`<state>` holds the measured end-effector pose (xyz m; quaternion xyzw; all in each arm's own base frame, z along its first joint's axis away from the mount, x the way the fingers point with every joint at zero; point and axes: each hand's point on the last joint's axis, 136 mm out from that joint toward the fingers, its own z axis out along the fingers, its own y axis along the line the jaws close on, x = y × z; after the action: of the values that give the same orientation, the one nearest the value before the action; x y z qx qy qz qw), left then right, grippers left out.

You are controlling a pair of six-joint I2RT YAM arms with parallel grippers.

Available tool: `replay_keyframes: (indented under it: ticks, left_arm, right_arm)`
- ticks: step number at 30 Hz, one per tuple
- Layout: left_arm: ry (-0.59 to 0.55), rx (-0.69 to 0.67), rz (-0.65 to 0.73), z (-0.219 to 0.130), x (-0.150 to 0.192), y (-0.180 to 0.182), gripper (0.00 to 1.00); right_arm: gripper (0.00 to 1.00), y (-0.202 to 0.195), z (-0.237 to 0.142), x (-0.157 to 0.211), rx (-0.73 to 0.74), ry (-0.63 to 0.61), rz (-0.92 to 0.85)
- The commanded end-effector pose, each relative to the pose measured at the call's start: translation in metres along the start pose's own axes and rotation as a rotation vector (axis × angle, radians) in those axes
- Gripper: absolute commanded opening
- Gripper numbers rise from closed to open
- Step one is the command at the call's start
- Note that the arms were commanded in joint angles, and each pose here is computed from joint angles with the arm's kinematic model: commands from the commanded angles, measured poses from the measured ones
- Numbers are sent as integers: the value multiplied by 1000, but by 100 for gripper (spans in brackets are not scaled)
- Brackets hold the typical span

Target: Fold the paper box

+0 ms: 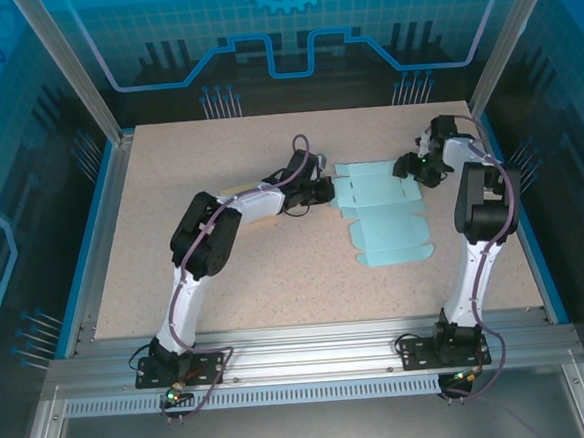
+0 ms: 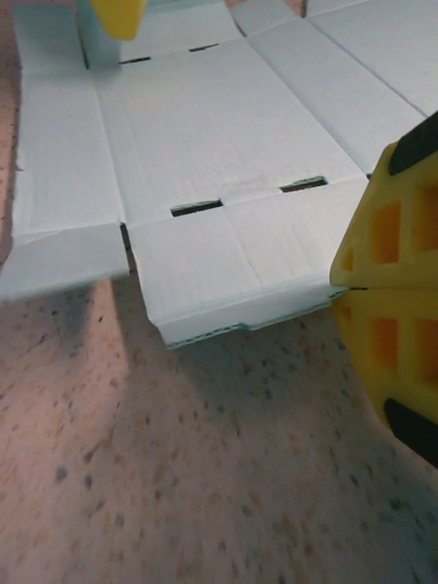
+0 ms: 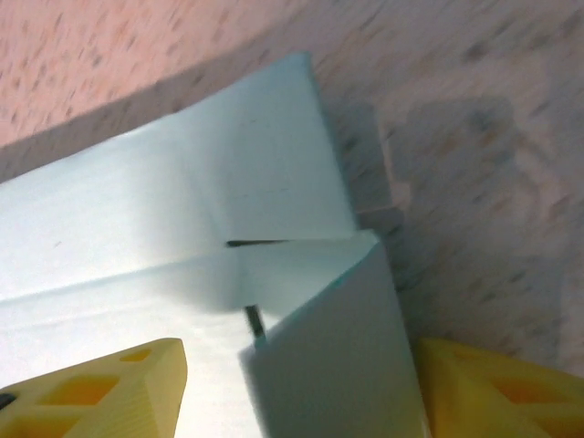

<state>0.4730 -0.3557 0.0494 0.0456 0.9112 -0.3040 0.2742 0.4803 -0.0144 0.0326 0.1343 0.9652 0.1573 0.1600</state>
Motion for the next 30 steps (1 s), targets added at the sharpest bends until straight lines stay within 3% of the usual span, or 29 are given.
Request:
replay_keyframes:
  ticks: [1, 7, 10, 12, 13, 20, 27, 30]
  left_arm:
    - [-143, 20, 221, -38, -27, -20, 0]
    - [-430, 91, 646, -115, -38, -49, 0]
    - [-579, 112, 775, -152, -33, -52, 0]
    - [-657, 118, 790, -170, -32, -46, 0]
    - [-672, 126, 779, -177, -31, -39, 0]
    - [-632, 174, 758, -191, 0, -8, 0]
    - [-702, 169, 788, -197, 16, 2, 0]
    - [-771, 156, 795, -204, 16, 4, 0]
  right_arm:
    - [69, 40, -18, 22, -70, 15, -8]
    - [77, 70, -50, 52, -46, -60, -112]
    - [83, 84, -71, 65, -26, -126, -201]
    - [89, 86, -85, 71, 1, -182, -236]
    - [99, 86, -93, 75, 11, -213, -242]
    - [100, 90, -142, 94, -3, -446, -331]
    - [100, 82, -167, 129, -30, -466, -291]
    - [100, 49, -171, 127, 54, -484, -132]
